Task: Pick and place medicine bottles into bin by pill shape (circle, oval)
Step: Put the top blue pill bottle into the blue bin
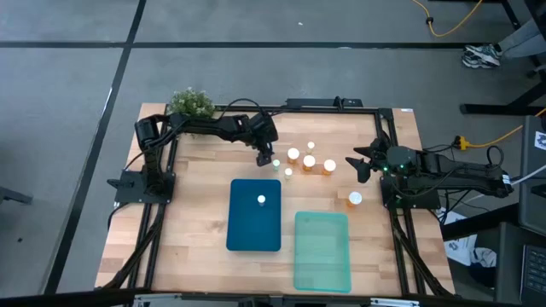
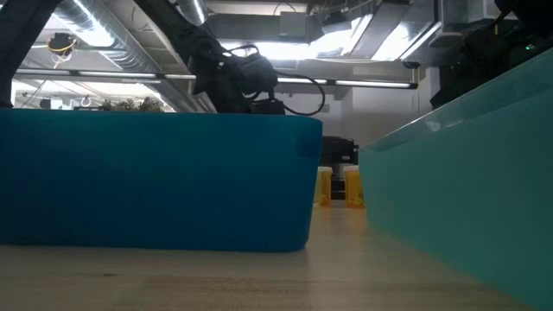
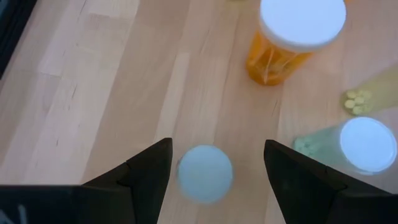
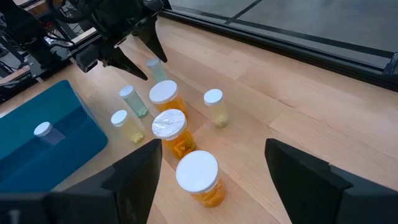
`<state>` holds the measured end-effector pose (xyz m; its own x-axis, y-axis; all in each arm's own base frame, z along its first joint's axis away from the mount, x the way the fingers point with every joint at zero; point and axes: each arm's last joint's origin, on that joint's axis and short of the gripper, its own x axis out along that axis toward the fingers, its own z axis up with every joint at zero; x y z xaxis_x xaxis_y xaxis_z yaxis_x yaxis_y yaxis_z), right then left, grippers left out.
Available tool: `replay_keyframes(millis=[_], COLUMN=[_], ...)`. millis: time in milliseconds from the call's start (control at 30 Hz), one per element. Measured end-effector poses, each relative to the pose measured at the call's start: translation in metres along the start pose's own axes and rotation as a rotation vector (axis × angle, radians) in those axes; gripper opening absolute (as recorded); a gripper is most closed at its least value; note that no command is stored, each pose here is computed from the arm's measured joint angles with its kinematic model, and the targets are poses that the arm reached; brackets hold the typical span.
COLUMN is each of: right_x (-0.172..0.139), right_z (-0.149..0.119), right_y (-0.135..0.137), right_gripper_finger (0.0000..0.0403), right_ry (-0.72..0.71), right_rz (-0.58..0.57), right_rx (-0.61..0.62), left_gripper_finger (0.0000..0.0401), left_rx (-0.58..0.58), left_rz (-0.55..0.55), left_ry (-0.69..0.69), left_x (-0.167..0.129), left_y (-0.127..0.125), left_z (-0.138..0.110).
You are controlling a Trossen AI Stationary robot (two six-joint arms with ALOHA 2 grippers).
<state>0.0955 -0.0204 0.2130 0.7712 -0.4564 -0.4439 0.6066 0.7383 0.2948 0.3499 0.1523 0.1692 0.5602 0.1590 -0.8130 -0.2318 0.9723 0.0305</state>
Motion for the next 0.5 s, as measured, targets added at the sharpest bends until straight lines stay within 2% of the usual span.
replay_keyframes(millis=[233,500], right_x=[0.0,0.0], right_z=[0.0,0.0], right_y=[0.0,0.0], right_gripper_finger=[0.0287,0.0287], right_ry=[0.0,0.0], right_rz=[0.0,0.0], right_rx=[-0.001,-0.001], left_gripper_finger=[0.0239,0.0207], left_rx=[-0.001,-0.002], left_rz=[0.017,0.016], left_ry=[0.015,0.03], left_x=[0.0,-0.0001], left_y=[0.0005,0.0004], left_z=[-0.0013,-0.0027])
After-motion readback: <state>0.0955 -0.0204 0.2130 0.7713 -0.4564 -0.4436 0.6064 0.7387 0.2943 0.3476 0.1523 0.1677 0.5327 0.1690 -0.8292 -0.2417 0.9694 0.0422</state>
